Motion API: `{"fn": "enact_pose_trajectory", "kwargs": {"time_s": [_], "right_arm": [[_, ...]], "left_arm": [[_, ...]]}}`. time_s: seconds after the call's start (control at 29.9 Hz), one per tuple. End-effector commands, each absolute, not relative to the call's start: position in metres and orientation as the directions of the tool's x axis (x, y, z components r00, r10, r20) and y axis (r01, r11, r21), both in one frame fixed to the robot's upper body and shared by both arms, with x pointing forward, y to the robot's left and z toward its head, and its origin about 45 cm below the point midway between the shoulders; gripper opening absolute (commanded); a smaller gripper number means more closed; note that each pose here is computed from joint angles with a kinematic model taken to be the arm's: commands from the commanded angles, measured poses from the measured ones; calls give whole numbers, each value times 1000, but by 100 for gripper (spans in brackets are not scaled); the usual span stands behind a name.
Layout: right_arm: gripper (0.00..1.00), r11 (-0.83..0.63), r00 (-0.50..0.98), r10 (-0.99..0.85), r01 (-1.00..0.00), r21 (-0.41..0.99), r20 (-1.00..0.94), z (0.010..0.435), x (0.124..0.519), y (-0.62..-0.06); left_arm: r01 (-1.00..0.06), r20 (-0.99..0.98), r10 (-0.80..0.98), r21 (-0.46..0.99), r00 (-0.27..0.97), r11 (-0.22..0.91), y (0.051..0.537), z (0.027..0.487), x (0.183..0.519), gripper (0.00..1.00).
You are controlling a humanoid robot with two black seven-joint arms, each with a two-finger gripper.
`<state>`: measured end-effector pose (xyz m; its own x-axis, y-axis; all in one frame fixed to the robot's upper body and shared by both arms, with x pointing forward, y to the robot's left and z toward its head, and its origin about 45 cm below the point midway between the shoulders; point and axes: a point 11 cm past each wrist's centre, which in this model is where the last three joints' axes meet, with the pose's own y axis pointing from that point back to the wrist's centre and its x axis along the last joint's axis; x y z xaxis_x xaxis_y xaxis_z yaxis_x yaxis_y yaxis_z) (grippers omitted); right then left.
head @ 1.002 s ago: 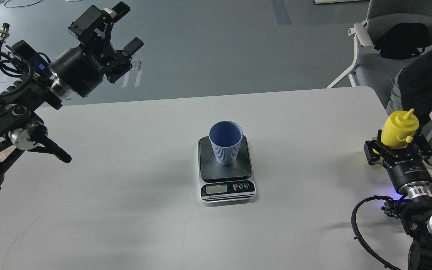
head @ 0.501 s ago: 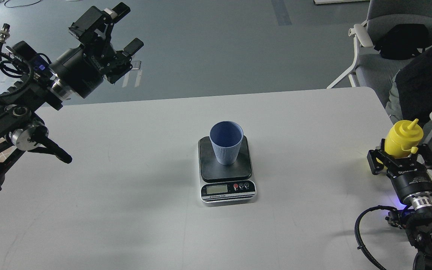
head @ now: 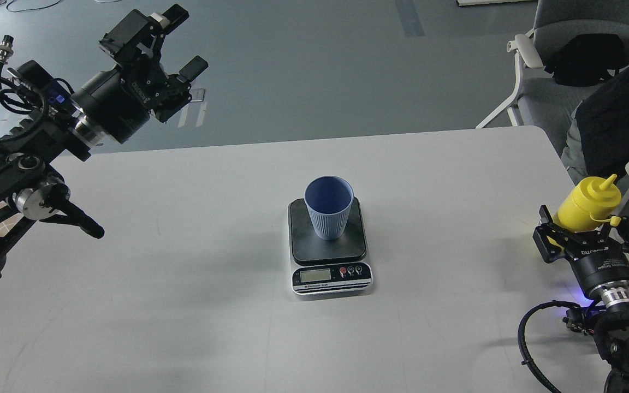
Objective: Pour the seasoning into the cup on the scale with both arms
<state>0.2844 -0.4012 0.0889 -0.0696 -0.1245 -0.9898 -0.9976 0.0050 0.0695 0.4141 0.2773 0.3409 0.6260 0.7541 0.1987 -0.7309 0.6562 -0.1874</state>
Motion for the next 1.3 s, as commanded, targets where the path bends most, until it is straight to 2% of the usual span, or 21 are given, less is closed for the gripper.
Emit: {"fn": "enact_pose_trajectory", "kwargs": {"time_s": [0.0, 0.53, 0.8, 1.1, 1.27], "right_arm": [[98, -4, -71, -129, -997, 72, -989, 88, 278, -400], [98, -47, -118, -150, -991, 126, -982, 80, 209, -388], [98, -31, -111, -137, -993, 116, -984, 87, 191, -391], [97, 20, -71, -97, -997, 70, -993, 109, 158, -399], [97, 50, -21, -156, -999, 14, -987, 137, 155, -421]], "left_arm": [[-728, 191, 751, -189, 632, 660, 273, 338, 415, 98], [-706, 195, 732, -193, 653, 681, 254, 332, 417, 98], [-708, 197, 733, -192, 651, 680, 255, 332, 417, 98], [-707, 199, 732, -193, 651, 681, 255, 332, 416, 98], [-703, 197, 733, -206, 652, 681, 252, 336, 417, 98]]}}
